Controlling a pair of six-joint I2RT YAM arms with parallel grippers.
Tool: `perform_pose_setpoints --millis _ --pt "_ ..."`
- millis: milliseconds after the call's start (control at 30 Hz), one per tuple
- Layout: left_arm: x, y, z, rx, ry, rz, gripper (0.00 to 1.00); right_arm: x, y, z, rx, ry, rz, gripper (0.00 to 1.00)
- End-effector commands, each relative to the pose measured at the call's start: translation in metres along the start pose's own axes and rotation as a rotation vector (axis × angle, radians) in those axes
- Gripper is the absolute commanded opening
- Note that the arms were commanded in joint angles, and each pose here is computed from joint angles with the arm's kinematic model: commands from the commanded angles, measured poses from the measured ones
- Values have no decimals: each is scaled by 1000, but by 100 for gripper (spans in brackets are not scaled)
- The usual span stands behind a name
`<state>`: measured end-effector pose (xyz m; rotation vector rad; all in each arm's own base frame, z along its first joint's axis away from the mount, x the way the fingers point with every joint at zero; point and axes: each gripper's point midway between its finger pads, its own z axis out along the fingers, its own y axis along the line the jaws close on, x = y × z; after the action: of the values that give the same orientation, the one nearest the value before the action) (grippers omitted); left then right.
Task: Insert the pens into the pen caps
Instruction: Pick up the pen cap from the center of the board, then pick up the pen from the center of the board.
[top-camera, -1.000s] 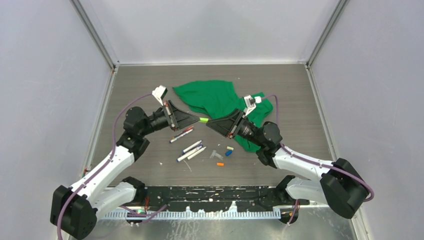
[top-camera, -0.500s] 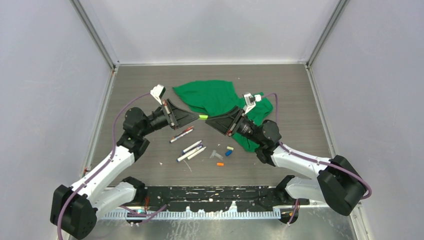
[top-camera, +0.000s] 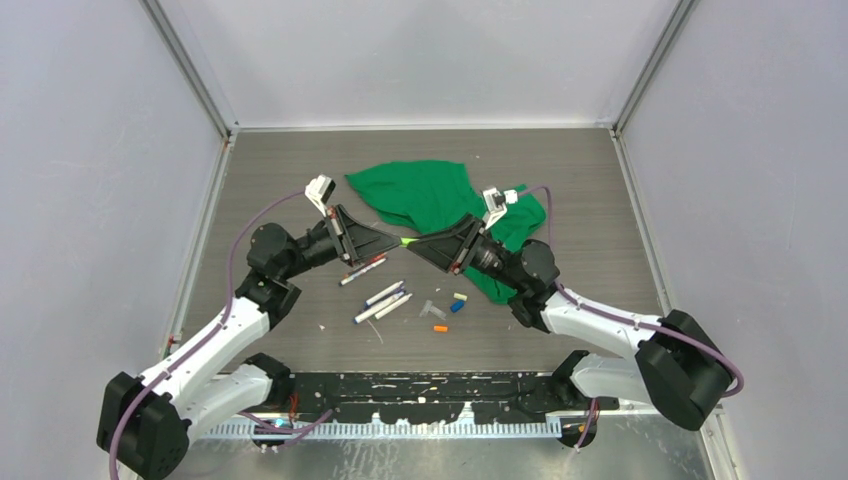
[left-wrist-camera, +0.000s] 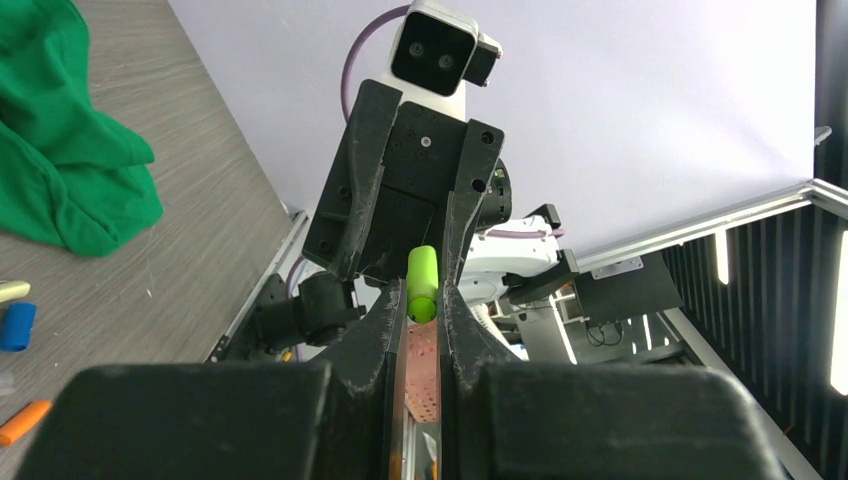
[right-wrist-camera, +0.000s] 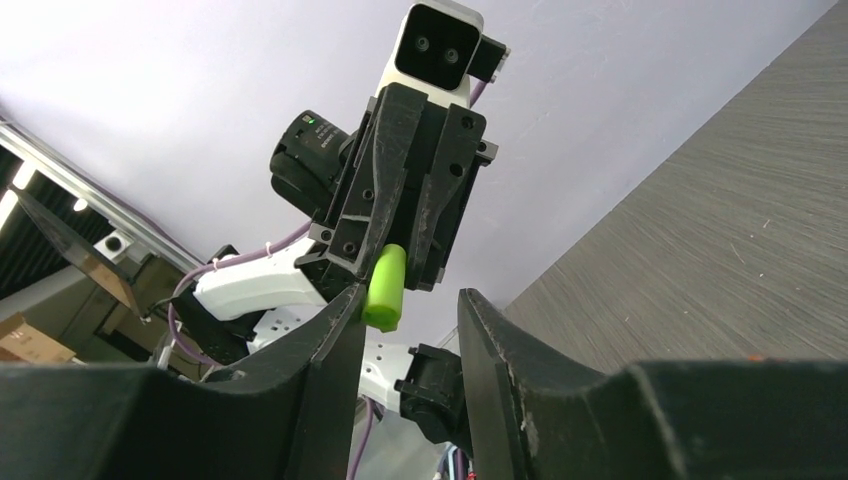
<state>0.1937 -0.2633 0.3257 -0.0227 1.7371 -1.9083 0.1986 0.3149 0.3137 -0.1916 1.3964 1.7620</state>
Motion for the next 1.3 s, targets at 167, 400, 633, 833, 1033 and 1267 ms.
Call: perform_pose_setpoints --millis 167,400,633,833,1033,1267 --pt "2 -13 -1 53 11 39 8 -16 25 -1 -59 -45 -58 39" --pt "2 -9 0 36 18 42 8 -17 32 3 -85 -28 -65 36" --pt "4 -6 0 27 32 36 8 -16 34 5 -99 -20 -59 30" --pt "4 -4 0 21 33 35 9 -15 35 6 -109 -15 -55 18" --pt "9 18 -3 -80 53 56 67 -15 16 4 16 12 -124 10" --pt "21 111 -52 -615 163 211 98 -26 -27 -33 282 71 -265 9"
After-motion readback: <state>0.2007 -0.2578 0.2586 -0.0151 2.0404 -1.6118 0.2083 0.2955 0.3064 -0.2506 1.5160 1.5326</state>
